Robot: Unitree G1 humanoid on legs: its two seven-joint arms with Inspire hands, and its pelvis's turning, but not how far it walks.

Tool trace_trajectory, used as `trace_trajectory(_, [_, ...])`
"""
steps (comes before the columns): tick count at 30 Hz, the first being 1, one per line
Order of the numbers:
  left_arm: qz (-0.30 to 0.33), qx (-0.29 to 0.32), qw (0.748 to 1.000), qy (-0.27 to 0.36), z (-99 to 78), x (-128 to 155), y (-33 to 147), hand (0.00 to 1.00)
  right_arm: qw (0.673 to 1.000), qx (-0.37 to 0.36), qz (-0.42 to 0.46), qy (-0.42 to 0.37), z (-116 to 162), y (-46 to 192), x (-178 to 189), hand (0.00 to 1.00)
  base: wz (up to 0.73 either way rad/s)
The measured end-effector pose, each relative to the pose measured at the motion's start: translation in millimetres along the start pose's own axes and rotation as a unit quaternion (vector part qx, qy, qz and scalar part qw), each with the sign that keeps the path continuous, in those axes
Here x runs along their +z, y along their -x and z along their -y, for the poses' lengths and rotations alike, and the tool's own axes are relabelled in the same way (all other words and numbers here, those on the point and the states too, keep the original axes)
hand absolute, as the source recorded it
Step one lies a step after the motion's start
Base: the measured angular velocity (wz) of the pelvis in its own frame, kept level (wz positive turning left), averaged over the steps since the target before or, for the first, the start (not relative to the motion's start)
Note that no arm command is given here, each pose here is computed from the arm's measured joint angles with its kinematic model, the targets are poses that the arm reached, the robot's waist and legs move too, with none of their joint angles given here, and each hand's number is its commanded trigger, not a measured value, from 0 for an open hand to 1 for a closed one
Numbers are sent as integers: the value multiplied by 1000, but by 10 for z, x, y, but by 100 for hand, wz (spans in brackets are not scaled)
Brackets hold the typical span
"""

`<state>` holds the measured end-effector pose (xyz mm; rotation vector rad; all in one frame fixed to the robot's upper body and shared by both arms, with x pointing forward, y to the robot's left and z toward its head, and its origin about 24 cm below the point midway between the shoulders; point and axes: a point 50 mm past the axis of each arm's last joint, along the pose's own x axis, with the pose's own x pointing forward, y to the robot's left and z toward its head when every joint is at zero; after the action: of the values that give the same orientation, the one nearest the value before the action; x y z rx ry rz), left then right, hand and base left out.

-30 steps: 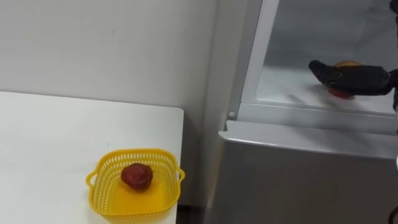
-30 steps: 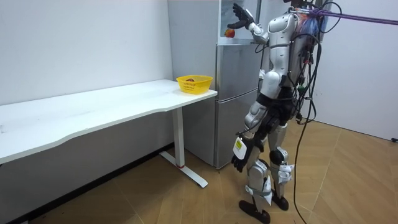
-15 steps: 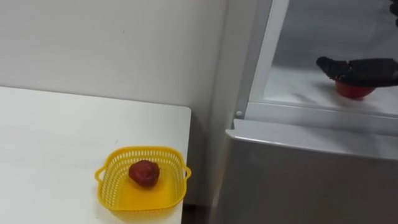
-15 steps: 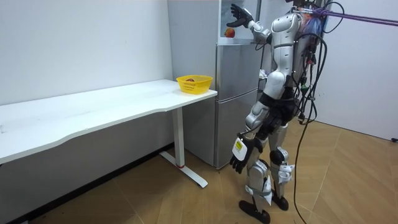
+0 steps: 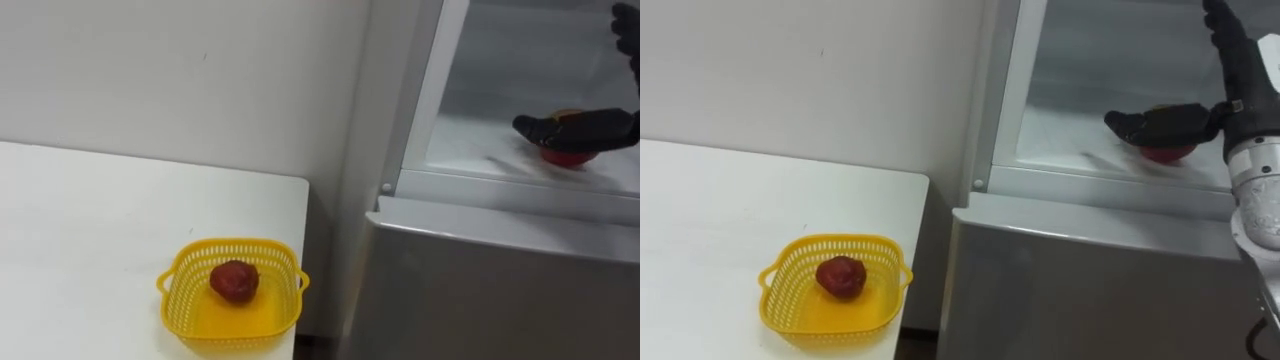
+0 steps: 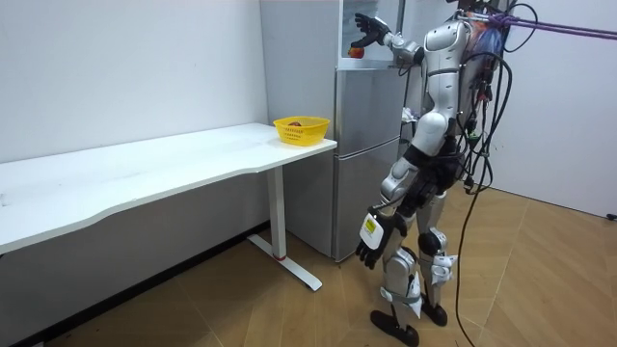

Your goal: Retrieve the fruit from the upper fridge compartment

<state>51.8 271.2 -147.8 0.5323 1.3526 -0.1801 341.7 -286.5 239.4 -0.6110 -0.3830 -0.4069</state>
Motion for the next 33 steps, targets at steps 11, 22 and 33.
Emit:
trace_trajectory(11, [-4, 0, 1000, 0, -1, -13, 1, 0, 998, 28, -6, 64, -39, 4, -72, 0, 0])
trace_trajectory(22, [-2, -1, 1000, -8, 9, 3, -3, 0, 996, 33, -25, 79, -36, -13, -159, 0, 0])
trace_trajectory(33, [6, 1, 1000, -8, -22, 64, -9, 0, 995, 36, -34, 82, -44, -20, -200, 0, 0])
